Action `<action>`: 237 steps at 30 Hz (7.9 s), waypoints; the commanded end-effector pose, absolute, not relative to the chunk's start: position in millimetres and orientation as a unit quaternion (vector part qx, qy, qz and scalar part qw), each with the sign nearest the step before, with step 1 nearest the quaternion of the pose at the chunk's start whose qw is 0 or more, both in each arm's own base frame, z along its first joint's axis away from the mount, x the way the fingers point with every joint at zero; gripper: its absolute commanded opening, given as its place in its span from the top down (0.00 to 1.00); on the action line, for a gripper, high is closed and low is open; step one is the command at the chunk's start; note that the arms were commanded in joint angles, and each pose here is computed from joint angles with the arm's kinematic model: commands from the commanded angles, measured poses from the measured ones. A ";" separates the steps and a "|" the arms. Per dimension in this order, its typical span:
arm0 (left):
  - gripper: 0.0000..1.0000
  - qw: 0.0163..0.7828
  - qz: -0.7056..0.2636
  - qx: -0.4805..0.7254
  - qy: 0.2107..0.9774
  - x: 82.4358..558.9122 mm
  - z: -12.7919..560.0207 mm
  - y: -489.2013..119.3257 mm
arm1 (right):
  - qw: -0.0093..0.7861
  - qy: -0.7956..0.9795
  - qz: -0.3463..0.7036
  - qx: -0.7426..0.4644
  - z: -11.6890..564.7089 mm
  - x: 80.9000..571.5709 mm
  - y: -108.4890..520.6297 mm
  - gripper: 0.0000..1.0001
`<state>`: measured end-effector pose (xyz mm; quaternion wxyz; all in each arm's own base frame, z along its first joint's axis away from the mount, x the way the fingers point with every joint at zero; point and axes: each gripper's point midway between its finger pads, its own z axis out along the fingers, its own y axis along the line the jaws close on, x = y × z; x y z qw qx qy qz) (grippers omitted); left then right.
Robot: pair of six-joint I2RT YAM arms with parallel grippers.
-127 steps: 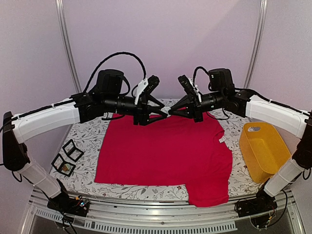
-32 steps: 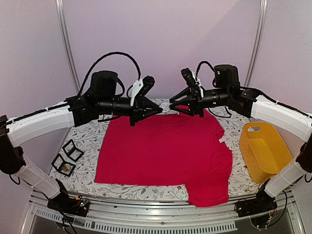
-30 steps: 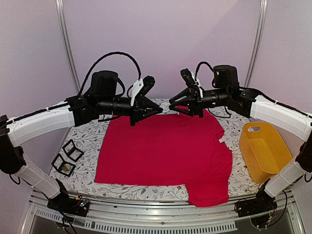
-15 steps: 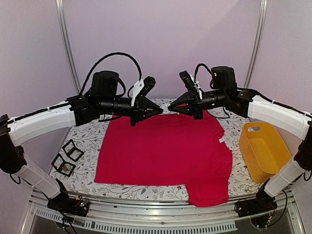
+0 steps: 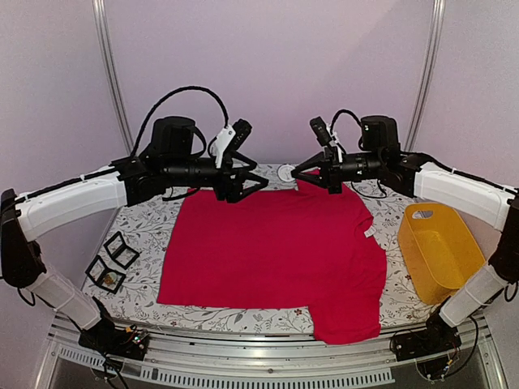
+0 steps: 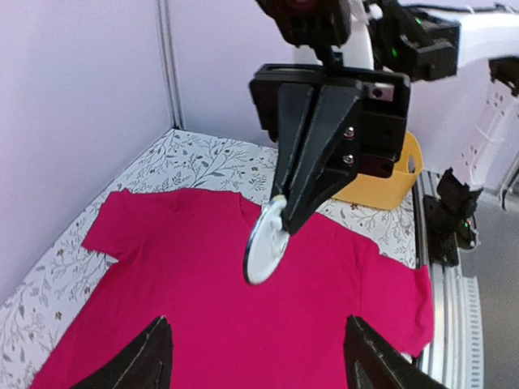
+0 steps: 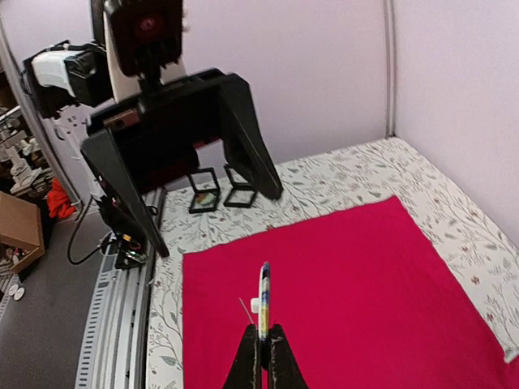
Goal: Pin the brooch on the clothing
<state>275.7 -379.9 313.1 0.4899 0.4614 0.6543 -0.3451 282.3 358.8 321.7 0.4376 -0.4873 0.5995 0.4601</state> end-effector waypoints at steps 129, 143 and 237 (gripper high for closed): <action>1.00 0.286 -0.399 0.585 0.646 264.2 66.6 -487.3 | 0.605 0.603 0.145 -0.499 70.9 233.6 292.8 1.00; 1.00 0.294 -0.394 0.575 0.655 269.3 66.6 -487.5 | 0.588 0.583 0.288 -0.481 89.0 208.2 305.6 1.00; 1.00 0.421 -0.395 0.630 0.520 227.3 97.9 -468.8 | 0.542 0.602 0.338 -0.480 80.6 256.0 310.0 0.81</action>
